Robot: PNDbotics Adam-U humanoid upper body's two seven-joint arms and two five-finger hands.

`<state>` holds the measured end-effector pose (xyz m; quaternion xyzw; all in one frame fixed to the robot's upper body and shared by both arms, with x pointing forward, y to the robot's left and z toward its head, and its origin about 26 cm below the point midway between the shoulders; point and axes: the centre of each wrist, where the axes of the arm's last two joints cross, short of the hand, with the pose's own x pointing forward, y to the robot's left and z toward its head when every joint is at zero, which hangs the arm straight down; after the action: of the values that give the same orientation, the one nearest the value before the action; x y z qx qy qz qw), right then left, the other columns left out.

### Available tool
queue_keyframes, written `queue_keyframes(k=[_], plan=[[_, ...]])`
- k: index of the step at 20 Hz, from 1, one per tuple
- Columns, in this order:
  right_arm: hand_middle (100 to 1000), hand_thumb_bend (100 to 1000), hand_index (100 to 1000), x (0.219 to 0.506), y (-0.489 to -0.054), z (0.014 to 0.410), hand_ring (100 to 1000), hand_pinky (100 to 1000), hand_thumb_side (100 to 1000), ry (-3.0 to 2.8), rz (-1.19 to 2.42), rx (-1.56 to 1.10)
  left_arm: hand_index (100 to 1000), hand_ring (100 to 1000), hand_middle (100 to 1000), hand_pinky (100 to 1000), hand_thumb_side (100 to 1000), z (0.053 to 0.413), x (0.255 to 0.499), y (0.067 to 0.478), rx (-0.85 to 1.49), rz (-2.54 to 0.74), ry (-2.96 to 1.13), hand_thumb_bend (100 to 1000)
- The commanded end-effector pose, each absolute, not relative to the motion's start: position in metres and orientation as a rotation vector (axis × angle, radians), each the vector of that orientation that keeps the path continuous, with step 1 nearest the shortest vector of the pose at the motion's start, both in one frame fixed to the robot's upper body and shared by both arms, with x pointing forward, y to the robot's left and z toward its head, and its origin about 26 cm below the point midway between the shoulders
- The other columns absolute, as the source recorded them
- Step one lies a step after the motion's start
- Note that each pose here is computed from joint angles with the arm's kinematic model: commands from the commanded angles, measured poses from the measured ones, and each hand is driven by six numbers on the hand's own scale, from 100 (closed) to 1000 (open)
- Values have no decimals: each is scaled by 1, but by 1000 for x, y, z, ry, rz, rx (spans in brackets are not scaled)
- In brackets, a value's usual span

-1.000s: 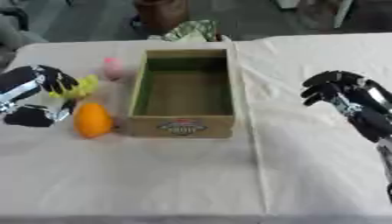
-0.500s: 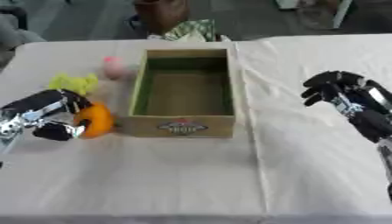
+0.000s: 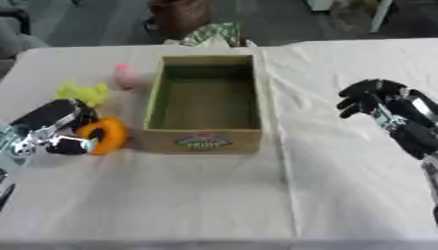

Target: Pick up objects on the table and place them in the box.

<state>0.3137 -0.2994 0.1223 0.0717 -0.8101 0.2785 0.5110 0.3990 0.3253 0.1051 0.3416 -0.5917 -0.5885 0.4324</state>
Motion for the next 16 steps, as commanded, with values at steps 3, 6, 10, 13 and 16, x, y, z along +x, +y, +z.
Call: queue_keyframes(k=[3,6,10,13,16], plan=[[674,100,713,314,-302,129,669,617,491,-1965,684,161,455,283,239,451,315,157,395,326,989,-1389,-1653,100],[674,100,713,314,-302,129,669,618,490,-1964,683,162,450,280,235,447,323,185,392,315,1008,-1325,-1768,100],[674,100,713,314,-300,128,669,618,489,-1964,686,172,446,282,236,445,331,209,394,298,990,-1270,-1873,100],[674,100,713,314,-299,127,670,618,489,-1963,689,179,448,284,238,446,331,215,404,279,947,-1264,-1912,100],[674,100,713,315,-295,128,670,618,489,-1968,698,198,464,296,250,457,322,212,417,256,892,-1315,-1924,100]])
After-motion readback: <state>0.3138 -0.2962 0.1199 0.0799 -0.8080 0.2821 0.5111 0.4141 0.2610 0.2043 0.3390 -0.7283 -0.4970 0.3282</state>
